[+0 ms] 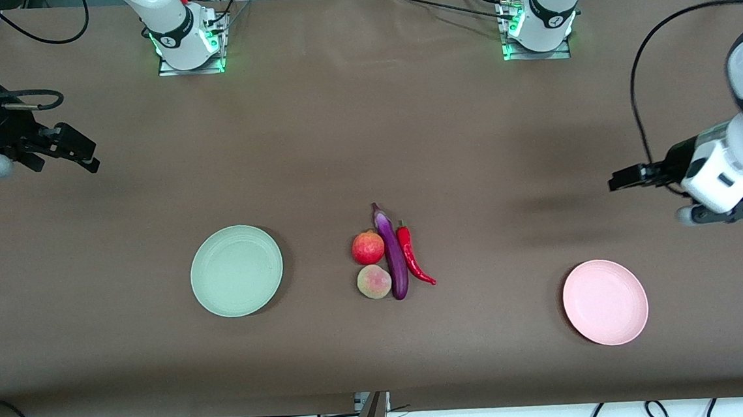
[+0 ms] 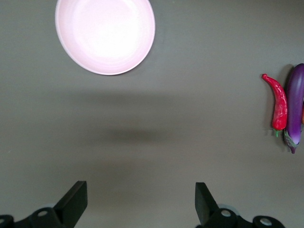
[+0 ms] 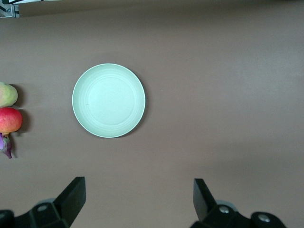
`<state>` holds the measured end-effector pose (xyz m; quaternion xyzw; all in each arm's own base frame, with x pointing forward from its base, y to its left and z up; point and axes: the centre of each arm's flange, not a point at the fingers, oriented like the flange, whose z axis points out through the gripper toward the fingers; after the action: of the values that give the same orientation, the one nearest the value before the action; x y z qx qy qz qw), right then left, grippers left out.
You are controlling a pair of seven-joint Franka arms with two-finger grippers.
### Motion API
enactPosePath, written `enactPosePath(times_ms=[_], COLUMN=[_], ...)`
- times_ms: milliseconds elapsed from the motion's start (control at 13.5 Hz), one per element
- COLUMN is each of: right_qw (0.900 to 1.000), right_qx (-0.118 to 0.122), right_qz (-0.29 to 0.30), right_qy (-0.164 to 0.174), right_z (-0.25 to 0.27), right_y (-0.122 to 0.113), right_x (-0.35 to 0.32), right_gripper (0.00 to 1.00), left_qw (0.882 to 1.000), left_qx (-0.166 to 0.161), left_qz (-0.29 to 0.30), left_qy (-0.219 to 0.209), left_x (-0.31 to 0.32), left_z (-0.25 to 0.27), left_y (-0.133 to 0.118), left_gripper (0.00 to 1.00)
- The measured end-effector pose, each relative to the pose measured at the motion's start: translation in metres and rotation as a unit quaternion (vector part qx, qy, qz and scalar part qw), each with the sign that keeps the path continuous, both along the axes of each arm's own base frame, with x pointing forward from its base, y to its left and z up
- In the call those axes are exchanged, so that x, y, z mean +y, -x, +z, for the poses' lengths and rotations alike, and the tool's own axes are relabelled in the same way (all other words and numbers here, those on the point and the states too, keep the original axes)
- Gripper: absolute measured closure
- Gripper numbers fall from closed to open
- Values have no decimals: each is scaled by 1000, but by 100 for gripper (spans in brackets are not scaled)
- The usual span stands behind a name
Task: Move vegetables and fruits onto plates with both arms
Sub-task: 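Move the left gripper over the red chili pepper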
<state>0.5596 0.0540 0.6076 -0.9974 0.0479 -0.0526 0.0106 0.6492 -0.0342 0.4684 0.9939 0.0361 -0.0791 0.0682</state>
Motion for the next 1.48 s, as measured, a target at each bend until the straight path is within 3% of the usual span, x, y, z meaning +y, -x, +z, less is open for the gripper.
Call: enactPosePath(times_ms=[592, 887, 1479], right_qw=[1000, 1000, 1000], right_qx=[0, 0, 0], right_qz=[0, 0, 0], right_qy=[0, 0, 0], right_z=[0, 0, 0], right_y=[0, 0, 0], right_x=[0, 0, 0], right_gripper=[0, 0, 0], left_qw=[999, 999, 997], left_qx=[-19, -29, -45], left_qz=[4, 24, 63], left_qy=[44, 36, 27], left_x=[-60, -135, -224], left_z=[-106, -123, -173], left_y=[-39, -35, -24], left_gripper=[0, 0, 0])
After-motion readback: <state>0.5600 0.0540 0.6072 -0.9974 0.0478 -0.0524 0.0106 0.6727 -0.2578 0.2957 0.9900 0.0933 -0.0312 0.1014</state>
